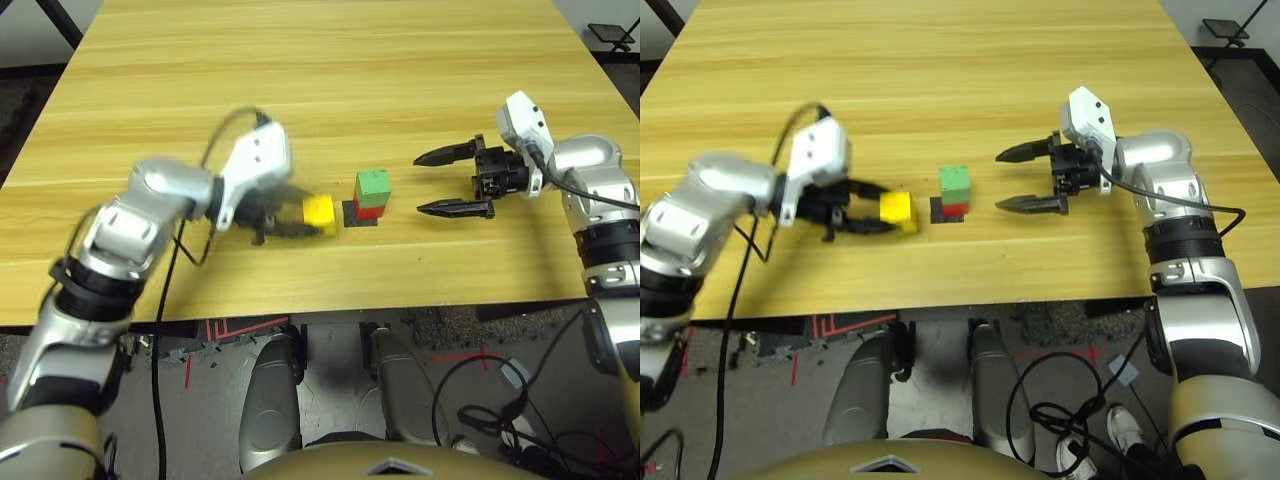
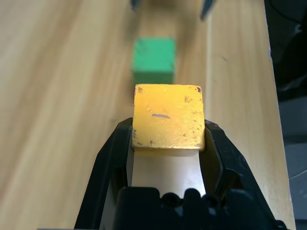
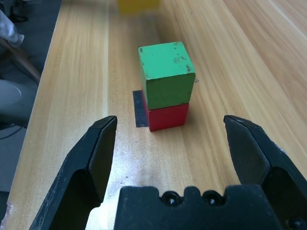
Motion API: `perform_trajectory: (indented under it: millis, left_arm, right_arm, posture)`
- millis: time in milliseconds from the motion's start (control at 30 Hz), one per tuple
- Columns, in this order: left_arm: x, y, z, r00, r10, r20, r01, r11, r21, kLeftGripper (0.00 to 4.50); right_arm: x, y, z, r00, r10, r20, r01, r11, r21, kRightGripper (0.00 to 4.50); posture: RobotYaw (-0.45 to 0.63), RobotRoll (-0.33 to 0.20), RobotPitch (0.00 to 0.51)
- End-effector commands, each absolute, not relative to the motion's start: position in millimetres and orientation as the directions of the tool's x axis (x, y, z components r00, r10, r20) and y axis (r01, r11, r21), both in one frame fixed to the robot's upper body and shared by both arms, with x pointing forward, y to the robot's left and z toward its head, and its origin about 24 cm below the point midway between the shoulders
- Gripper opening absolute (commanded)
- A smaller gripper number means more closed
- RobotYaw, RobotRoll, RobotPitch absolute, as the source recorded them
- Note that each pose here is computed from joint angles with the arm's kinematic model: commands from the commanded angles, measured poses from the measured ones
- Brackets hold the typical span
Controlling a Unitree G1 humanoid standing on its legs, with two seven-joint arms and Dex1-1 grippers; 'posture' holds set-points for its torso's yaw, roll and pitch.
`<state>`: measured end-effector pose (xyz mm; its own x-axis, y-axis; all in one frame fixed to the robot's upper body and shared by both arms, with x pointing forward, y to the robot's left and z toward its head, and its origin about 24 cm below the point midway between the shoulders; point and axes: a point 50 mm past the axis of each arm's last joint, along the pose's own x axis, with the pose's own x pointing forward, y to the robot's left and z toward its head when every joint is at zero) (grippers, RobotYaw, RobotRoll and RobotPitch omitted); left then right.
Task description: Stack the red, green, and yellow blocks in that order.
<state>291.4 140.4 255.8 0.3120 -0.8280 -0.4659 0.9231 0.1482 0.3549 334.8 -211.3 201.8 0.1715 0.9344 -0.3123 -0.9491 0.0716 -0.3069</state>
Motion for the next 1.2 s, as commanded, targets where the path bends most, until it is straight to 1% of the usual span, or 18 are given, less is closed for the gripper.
perform_trajectory:
  millis: [33, 167, 333, 467, 600, 867, 1200]
  left_arm:
    - [295, 135, 264, 0.326, -0.804, -0.498, 0.925, 0.163, 0.343, 2.04]
    - [301, 118, 273, 0.317, -0.813, -0.489, 0.935, 0.180, 0.305, 2.04]
    - [313, 99, 273, 0.313, -0.817, -0.484, 0.934, 0.174, 0.311, 2.04]
    - [314, 81, 271, 0.266, -0.837, -0.479, 0.947, 0.134, 0.292, 2.04]
    - [314, 71, 267, 0.243, -0.843, -0.479, 0.953, 0.117, 0.278, 2.04]
    - [311, 63, 258, 0.215, -0.845, -0.489, 0.959, 0.089, 0.269, 2.04]
    - [313, 65, 246, 0.217, -0.832, -0.511, 0.962, 0.092, 0.259, 2.04]
  right_arm:
    - [335, -211, 197, 0.165, 0.935, -0.314, -0.952, 0.068, -0.300, 4.50]
    - [334, -211, 193, 0.165, 0.936, -0.312, -0.954, 0.071, -0.292, 4.50]
    - [331, -212, 188, 0.172, 0.936, -0.307, -0.955, 0.083, -0.285, 4.50]
    - [328, -215, 187, 0.182, 0.934, -0.306, -0.955, 0.095, -0.280, 4.50]
    - [325, -216, 186, 0.190, 0.933, -0.304, -0.955, 0.104, -0.277, 4.50]
    - [323, -215, 184, 0.197, 0.933, -0.302, -0.956, 0.114, -0.271, 4.50]
    - [325, -213, 186, 0.193, 0.935, -0.299, -0.956, 0.110, -0.272, 4.50]
  posture:
    - [0.15, 0.012, 0.229]
    - [0.14, 0.019, 0.228]
    - [0.11, 0.023, 0.231]
    - [0.09, 0.022, 0.236]
    - [0.07, 0.022, 0.241]
    - [0.07, 0.020, 0.248]
    - [0.07, 0.018, 0.253]
